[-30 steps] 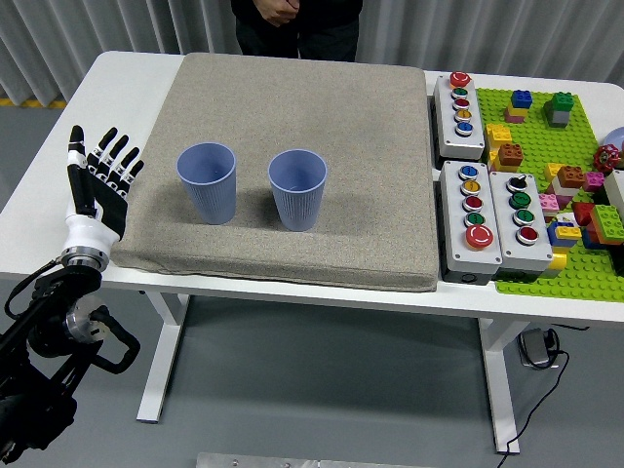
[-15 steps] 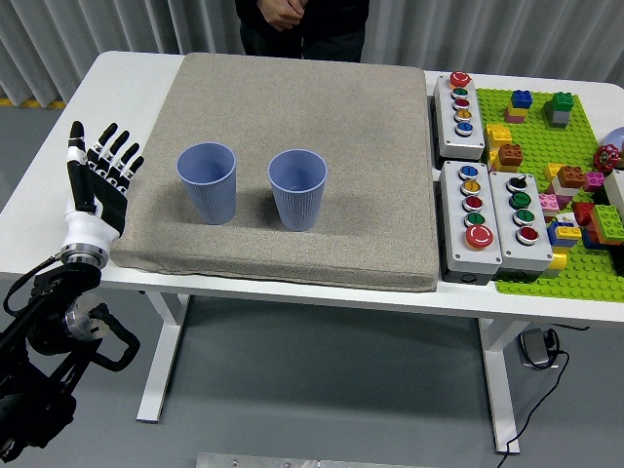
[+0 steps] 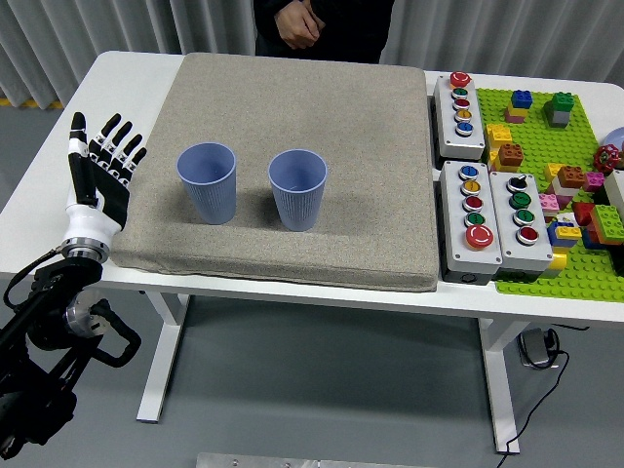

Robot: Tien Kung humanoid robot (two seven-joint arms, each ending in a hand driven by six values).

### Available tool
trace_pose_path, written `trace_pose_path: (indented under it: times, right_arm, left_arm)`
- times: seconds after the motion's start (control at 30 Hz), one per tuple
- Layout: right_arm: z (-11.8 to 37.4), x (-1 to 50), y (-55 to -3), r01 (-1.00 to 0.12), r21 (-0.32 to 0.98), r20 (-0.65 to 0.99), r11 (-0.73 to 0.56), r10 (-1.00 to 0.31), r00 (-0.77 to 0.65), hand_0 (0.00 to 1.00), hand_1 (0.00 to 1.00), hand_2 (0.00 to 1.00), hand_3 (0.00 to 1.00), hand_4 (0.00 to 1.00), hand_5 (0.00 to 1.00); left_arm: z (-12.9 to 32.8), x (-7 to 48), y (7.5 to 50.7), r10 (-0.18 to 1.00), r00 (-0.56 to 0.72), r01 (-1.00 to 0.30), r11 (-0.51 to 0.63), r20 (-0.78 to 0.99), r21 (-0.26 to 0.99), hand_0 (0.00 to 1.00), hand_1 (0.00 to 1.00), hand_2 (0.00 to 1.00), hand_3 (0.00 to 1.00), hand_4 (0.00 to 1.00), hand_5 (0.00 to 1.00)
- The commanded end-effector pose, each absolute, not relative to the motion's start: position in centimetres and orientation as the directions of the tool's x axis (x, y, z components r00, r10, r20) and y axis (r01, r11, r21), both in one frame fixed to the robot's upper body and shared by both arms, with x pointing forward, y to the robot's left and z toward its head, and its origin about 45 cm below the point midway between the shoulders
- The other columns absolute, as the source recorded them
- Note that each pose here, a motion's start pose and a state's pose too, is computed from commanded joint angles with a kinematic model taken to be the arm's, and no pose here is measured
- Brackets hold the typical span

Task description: Pick cup pour cup place

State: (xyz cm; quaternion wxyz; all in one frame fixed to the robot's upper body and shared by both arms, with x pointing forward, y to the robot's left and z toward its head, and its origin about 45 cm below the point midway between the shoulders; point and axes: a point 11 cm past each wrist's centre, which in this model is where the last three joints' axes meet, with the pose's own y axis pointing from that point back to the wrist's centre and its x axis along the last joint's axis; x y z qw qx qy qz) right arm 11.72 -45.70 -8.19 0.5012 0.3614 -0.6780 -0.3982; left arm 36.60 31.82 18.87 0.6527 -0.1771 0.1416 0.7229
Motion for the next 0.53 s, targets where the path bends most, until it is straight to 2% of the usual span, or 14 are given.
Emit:
trace_pose_path:
  times: [0.53]
  right_arm:
    - [-8.12,12.00,-45.69,-0.096,0.901,0.391,0.423,-0.888,-0.243,0.702,0.646,0.604,0.600,0.003,0.348]
  left_arm:
    - [19.44,36.75,31.89,0.895,-0.084,-0.993,-0.112,-0.438,-0.039,0.855,0.857,0.886,0.852,0.797,0.998]
